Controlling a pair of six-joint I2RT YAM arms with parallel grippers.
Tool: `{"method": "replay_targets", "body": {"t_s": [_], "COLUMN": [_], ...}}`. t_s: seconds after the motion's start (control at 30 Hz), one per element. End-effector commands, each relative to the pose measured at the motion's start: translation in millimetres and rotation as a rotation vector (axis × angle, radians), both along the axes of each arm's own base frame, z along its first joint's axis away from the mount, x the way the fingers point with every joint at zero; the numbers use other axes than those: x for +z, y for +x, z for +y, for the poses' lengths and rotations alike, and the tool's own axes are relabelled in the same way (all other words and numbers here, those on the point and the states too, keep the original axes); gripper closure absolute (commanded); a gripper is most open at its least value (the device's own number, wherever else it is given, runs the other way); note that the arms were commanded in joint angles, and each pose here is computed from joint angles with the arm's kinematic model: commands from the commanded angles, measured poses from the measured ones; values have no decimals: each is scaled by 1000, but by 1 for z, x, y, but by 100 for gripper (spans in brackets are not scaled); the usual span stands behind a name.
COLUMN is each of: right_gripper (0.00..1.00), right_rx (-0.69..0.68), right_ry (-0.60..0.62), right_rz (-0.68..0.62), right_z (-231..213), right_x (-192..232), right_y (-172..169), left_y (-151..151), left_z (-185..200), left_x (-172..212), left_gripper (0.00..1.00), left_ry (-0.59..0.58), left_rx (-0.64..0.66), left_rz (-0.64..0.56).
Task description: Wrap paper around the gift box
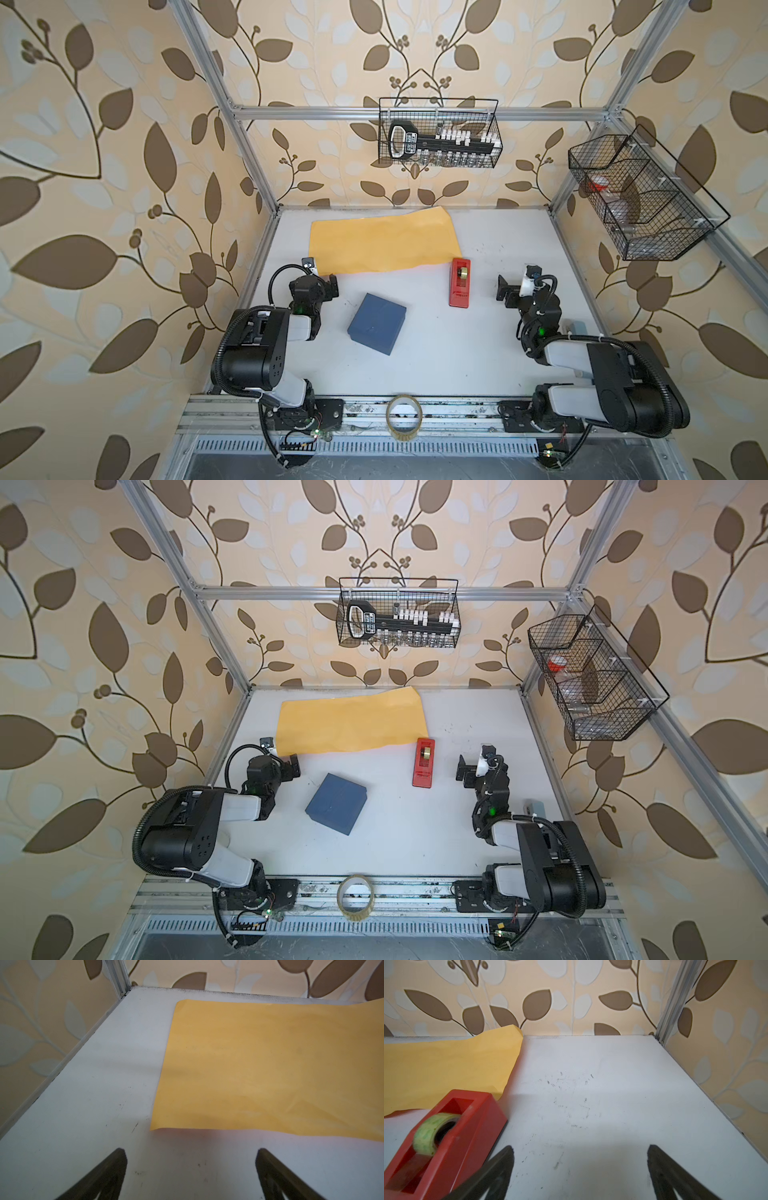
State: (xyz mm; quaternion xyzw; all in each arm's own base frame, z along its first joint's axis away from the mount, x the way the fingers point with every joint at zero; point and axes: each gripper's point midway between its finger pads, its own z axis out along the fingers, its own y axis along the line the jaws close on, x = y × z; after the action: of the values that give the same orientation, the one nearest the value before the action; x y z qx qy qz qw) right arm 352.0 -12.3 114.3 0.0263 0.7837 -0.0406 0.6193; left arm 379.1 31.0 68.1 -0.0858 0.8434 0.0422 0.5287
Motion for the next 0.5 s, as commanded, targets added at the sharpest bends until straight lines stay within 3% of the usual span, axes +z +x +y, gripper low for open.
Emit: {"method": "replay_targets", "body": {"t_s": [0.0,0.47], "right_gripper": [0,0], "right_rx": [12,46], "right_ry": [-13,17], "right_rz": [-16,-16], "right_z": [1,1], "right_x": [3,3], "right_y": [1,2], "left_y": [4,4], "left_z": [7,7], "left_x": [11,11], "left_gripper": [1,1], "left_ry": [-5,-4], "left_rx": [45,45], "left_rz": [-40,-43]}}
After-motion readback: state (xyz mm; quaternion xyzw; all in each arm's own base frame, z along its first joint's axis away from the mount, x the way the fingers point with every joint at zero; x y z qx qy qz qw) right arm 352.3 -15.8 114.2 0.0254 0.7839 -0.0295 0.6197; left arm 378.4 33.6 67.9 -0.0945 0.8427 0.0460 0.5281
